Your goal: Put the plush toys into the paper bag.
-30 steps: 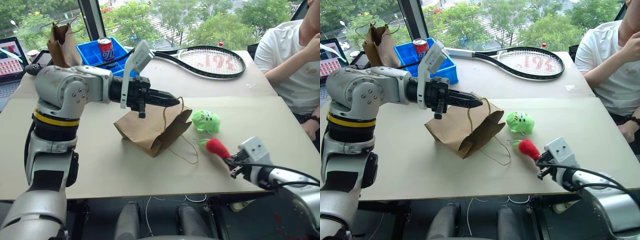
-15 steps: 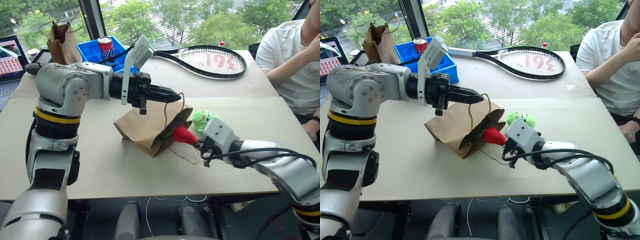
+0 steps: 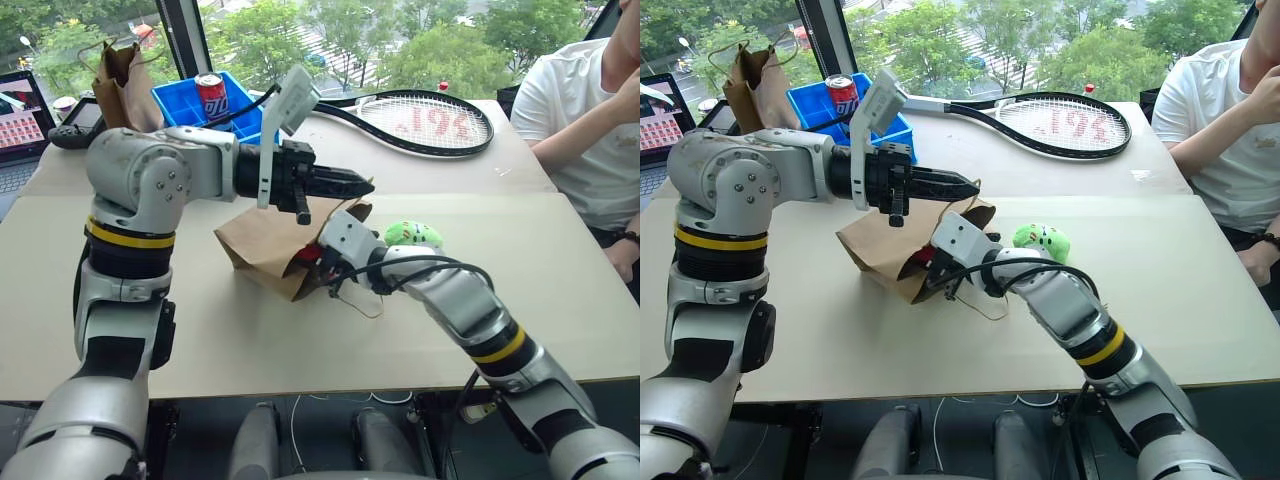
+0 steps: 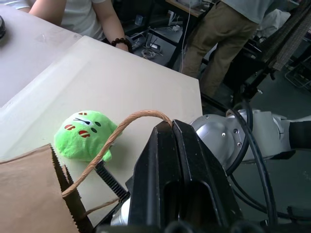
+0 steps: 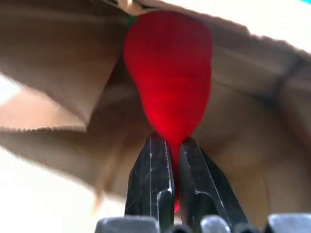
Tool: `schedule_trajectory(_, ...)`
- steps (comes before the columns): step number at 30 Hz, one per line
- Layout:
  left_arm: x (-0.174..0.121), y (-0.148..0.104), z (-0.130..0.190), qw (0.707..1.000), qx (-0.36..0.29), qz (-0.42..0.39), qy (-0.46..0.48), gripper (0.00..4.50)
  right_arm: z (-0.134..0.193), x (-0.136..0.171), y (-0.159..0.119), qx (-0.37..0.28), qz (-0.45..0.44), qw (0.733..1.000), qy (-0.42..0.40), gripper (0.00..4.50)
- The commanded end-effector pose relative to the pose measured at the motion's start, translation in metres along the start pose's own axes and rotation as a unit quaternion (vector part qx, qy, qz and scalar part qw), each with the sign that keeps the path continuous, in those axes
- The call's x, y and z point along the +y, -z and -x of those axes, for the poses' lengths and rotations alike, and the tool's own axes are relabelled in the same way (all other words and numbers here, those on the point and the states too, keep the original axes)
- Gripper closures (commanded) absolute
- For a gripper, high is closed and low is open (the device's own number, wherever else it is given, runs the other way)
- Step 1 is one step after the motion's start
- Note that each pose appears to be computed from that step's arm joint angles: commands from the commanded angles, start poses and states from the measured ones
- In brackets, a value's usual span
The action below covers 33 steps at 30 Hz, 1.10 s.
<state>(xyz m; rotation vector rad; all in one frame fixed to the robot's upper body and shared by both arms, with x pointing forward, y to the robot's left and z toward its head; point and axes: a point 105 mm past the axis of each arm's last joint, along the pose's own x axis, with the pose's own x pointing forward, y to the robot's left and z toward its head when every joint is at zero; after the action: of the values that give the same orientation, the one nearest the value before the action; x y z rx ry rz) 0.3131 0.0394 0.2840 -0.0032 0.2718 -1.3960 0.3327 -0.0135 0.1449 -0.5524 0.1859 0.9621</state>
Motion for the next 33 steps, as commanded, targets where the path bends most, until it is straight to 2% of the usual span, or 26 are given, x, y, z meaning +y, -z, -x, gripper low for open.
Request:
schedule_trajectory(1,-0.008,-0.011,0.003,1.000,-0.024,-0.012,0.003,4.50,0.001,-0.002,-0.015,-0.047,-0.008,0.999,0.009,3.14)
schedule_trajectory(3,-0.007,-0.012,0.004,0.999,-0.033,-0.006,-0.004,4.50,0.000,0.002,-0.016,-0.071,-0.040,0.997,0.005,2.45)
schedule_trajectory(6,-0.005,-0.012,0.006,0.999,-0.037,-0.004,-0.013,4.50,0.003,0.004,-0.012,-0.072,-0.045,0.996,0.005,1.44)
schedule_trajectory(10,0.000,-0.010,0.008,0.999,-0.040,0.001,-0.026,4.50,0.022,-0.002,-0.004,-0.082,-0.064,0.994,0.013,0.11)
schedule_trajectory(19,0.006,-0.007,0.010,0.998,-0.040,0.000,-0.040,4.50,0.106,-0.045,0.025,-0.113,-0.143,0.980,0.085,0.11)
schedule_trajectory(23,0.006,-0.006,0.009,0.998,-0.044,0.003,-0.039,4.50,0.129,-0.085,0.059,-0.064,-0.163,0.966,0.192,0.11)
schedule_trajectory(26,0.007,-0.005,0.009,0.998,-0.044,0.004,-0.041,4.50,0.125,-0.109,0.076,-0.064,-0.191,0.949,0.242,0.11)
schedule_trajectory(29,0.008,-0.006,0.008,0.998,-0.045,0.003,-0.044,4.50,0.109,-0.115,0.097,-0.032,-0.190,0.950,0.246,0.11)
schedule_trajectory(31,0.009,-0.007,0.008,0.998,-0.046,0.002,-0.046,4.50,0.093,-0.113,0.123,-0.002,-0.209,0.948,0.239,0.61)
schedule_trajectory(33,0.009,-0.008,0.008,0.998,-0.047,0.001,-0.047,4.50,0.084,-0.108,0.129,-0.005,-0.221,0.950,0.222,1.11)
